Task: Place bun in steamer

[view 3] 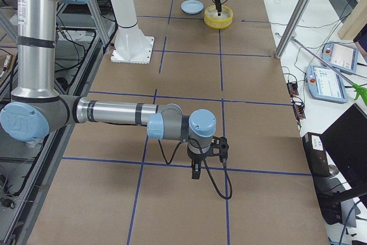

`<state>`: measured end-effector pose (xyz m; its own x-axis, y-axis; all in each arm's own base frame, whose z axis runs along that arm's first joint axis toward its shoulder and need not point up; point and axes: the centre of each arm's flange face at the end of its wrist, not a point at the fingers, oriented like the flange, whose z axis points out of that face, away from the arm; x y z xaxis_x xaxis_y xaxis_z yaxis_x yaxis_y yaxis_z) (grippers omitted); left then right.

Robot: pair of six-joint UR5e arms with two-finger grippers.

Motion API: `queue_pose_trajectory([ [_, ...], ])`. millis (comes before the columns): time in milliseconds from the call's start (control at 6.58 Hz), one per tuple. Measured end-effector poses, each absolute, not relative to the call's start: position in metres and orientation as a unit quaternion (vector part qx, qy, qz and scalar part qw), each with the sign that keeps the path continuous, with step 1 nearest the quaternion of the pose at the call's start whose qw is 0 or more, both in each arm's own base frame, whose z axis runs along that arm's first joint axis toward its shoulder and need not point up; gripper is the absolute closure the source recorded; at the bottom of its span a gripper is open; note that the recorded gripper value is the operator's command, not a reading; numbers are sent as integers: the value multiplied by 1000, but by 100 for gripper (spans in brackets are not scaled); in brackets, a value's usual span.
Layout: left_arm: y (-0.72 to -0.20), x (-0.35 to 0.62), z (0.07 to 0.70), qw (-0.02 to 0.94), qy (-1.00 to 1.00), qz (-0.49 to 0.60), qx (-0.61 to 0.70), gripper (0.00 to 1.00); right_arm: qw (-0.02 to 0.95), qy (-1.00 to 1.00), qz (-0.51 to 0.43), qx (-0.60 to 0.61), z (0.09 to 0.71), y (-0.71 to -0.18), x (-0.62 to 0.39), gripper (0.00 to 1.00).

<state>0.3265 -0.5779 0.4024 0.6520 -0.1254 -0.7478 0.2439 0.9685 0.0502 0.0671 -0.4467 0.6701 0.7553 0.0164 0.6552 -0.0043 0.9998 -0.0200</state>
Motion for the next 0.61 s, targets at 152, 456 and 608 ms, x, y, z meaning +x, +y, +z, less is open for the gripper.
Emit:
queue_pose_trajectory([
  [152,-581,308,396,906,403,-92,88,1,937,-350,6,-9,670,-447,67,0],
  [456,-567,249,409,913,389,-46,116,1,937,-350,6,-9,670,-447,67,0],
  [608,-551,195,439,914,385,-7,123,1,937,-350,6,-9,670,-447,67,0],
])
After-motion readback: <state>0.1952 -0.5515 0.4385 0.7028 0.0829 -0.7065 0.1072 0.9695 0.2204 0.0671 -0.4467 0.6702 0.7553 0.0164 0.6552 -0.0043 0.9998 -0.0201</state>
